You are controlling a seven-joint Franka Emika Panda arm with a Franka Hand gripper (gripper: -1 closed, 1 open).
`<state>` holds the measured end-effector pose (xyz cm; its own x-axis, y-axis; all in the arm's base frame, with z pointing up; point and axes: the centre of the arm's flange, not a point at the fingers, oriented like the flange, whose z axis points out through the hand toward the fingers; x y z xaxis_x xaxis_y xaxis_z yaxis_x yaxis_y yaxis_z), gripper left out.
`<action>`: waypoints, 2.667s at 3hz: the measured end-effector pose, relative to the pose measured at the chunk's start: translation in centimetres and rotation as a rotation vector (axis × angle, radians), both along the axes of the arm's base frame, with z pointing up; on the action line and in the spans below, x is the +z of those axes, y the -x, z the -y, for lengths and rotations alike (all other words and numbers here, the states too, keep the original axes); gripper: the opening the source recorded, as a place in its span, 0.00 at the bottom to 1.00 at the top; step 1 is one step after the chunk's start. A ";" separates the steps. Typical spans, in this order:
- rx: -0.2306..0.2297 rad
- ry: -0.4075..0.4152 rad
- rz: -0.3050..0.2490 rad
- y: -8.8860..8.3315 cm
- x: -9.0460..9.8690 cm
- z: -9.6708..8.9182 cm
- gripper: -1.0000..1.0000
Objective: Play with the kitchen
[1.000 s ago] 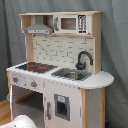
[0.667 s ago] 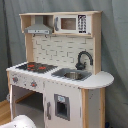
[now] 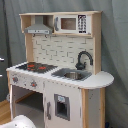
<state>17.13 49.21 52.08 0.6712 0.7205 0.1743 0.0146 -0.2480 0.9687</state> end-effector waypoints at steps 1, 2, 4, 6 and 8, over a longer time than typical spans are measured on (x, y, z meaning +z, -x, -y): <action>-0.026 -0.012 -0.109 -1.2 0.6 2.7 1.00; -0.042 -0.016 -0.230 -2.7 0.4 5.4 1.00; -0.049 -0.008 -0.425 -4.9 -0.5 9.6 1.00; 0.003 0.005 -0.616 -6.6 -1.8 12.3 1.00; 0.141 0.019 -0.786 -8.4 -3.9 12.9 1.00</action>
<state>25.56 36.32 48.18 0.4949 0.8058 -0.3253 0.7248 -0.1763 0.6660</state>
